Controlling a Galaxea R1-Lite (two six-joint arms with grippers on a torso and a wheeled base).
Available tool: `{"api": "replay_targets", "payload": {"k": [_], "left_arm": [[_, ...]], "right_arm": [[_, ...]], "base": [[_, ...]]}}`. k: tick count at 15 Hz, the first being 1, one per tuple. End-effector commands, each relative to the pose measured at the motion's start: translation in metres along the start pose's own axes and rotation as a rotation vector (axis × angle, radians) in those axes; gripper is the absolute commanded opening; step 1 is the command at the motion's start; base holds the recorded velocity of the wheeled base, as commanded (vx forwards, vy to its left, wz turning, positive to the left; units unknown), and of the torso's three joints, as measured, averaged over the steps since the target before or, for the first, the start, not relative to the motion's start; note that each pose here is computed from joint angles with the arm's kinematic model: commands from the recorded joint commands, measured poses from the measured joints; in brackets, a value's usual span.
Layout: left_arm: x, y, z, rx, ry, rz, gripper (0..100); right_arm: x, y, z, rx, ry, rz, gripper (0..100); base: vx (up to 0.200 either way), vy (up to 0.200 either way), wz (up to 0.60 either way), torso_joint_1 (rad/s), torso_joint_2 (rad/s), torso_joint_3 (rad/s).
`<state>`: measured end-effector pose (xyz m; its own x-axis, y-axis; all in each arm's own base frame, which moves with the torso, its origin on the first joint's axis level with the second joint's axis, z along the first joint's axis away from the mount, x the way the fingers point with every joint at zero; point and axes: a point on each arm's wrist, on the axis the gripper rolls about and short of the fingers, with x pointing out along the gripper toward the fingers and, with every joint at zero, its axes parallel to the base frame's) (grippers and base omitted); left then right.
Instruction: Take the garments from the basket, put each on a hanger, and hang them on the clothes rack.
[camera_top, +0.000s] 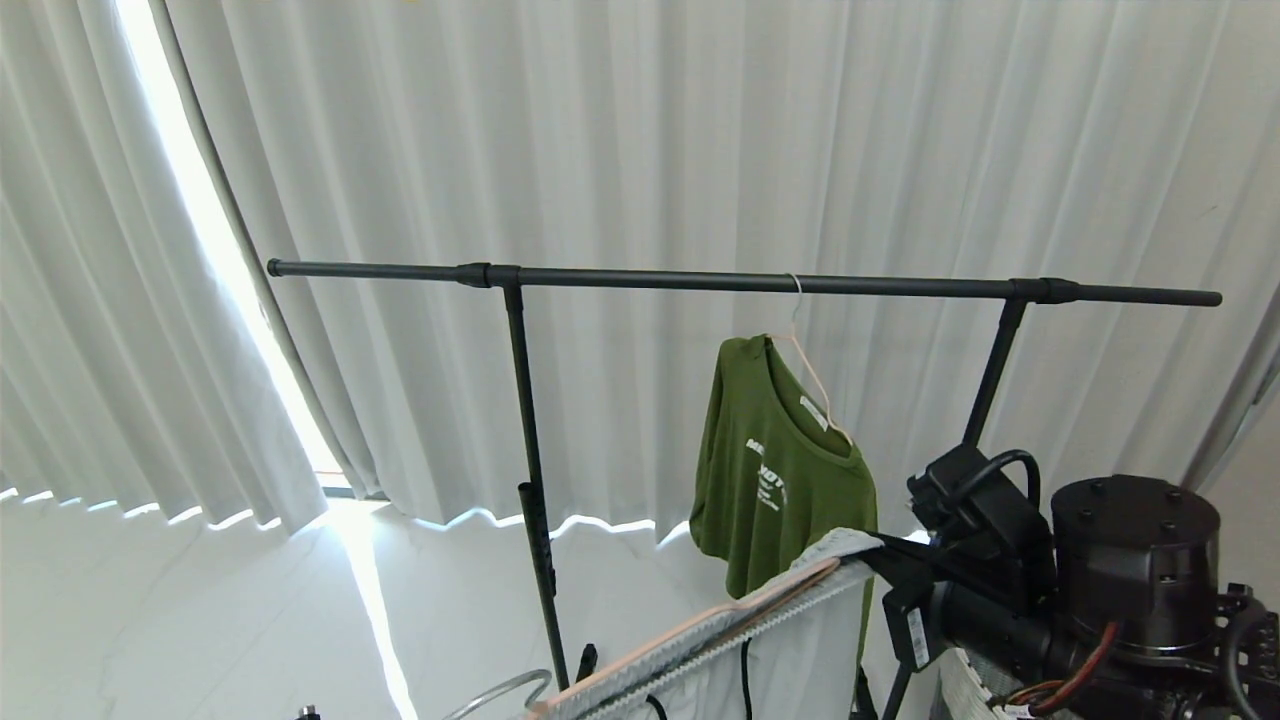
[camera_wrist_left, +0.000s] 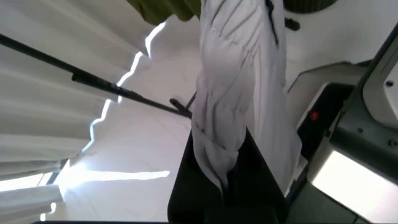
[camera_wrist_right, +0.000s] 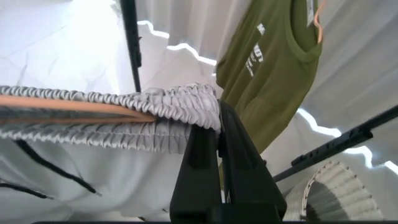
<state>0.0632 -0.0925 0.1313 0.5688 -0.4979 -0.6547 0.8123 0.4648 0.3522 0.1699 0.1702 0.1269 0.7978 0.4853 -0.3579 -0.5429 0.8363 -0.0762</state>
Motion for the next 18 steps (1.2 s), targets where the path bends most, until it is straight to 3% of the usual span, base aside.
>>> {"api": "replay_targets", "payload": {"k": [1,6,10,12,14,16,18], "left_arm": [[0.004,0.000,-0.002,0.002,0.040,-0.007,0],[0.007,-0.002,-0.008,0.016,0.120,-0.044,0],[0.010,-0.003,-0.010,0.017,0.166,-0.061,0],[0.014,0.005,-0.007,-0.036,0.183,-0.015,0],[0.014,0.018,-0.001,-0.109,0.153,0.056,0],[0.014,0.025,0.006,-0.167,0.070,0.106,0],[0.013,0.025,0.011,-0.181,0.022,0.112,0]], "right_arm": [[-0.011,-0.003,0.006,-0.029,-0.012,0.028,0],[-0.015,-0.017,0.013,-0.074,-0.017,0.002,0],[-0.022,-0.007,0.015,-0.197,-0.045,0.115,0],[-0.025,0.001,0.012,-0.240,-0.039,0.148,0],[-0.030,0.004,0.009,-0.280,-0.015,0.168,0],[-0.034,0.004,0.005,-0.326,0.014,0.175,0],[-0.035,0.005,0.003,-0.374,0.029,0.187,0]], "base": [[0.000,0.000,0.00,0.000,0.00,0.000],[0.000,0.000,0.00,0.000,0.00,0.000],[0.000,0.000,0.00,0.000,0.00,0.000],[0.000,0.000,0.00,0.000,0.00,0.000],[0.000,0.000,0.00,0.000,0.00,0.000],[0.000,0.000,0.00,0.000,0.00,0.000],[0.000,0.000,0.00,0.000,0.00,0.000]]}}
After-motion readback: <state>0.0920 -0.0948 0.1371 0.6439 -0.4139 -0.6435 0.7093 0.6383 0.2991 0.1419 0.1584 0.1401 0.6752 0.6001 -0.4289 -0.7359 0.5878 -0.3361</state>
